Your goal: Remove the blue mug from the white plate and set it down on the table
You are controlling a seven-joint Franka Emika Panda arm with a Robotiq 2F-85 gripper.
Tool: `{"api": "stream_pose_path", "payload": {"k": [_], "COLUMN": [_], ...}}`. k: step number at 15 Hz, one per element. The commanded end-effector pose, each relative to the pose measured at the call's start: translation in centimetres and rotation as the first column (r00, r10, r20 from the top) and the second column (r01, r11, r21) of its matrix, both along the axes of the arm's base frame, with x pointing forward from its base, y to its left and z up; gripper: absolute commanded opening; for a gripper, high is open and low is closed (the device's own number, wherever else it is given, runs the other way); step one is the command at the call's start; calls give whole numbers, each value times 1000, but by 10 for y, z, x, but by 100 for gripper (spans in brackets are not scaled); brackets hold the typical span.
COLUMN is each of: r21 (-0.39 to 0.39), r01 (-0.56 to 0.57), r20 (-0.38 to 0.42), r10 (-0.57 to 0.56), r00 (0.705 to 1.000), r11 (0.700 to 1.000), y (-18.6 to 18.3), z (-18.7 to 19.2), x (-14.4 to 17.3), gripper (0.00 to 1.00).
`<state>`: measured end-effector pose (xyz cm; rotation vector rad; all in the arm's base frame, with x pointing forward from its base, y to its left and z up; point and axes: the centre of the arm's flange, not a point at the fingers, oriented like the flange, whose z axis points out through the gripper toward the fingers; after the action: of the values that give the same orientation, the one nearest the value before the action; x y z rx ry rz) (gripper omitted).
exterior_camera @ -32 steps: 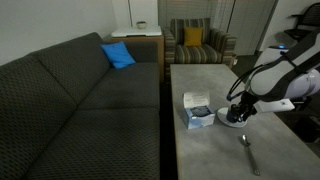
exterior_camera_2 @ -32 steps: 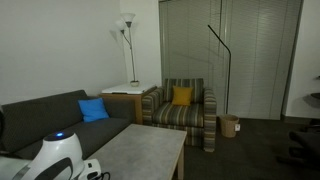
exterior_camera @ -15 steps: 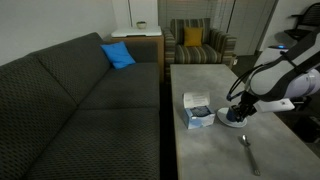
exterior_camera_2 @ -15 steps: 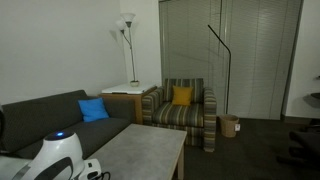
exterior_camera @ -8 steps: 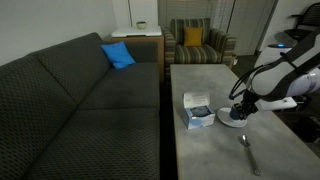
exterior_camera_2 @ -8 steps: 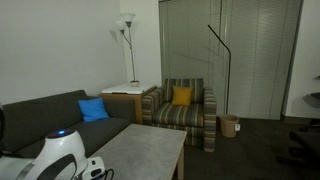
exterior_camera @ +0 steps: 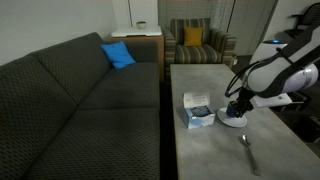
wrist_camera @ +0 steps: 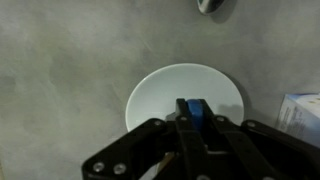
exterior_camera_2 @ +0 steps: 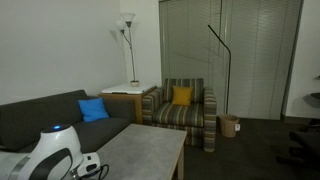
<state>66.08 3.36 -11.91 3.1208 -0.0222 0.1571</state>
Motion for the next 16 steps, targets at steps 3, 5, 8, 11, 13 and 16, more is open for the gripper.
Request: {"api": "stream_pose_path", "payload": {"k": [3, 5, 8, 11, 13, 16], "r21": [9, 5, 20, 47, 65, 98], "r01": [-29, -26, -46, -32, -10, 68], "r20": [-58, -70, -66, -63, -60, -37], "r10": [29, 26, 47, 35, 14, -64], "r00": [998, 997, 997, 997, 998, 997], "r11": [1000, 1000, 999, 998, 998, 993], "y": [12, 13, 17, 27, 34, 43], "z": [23, 26, 28, 23, 19, 16], "x": [-10, -12, -20, -30, -40, -61], "gripper": [3, 3, 3, 3, 3, 3]}}
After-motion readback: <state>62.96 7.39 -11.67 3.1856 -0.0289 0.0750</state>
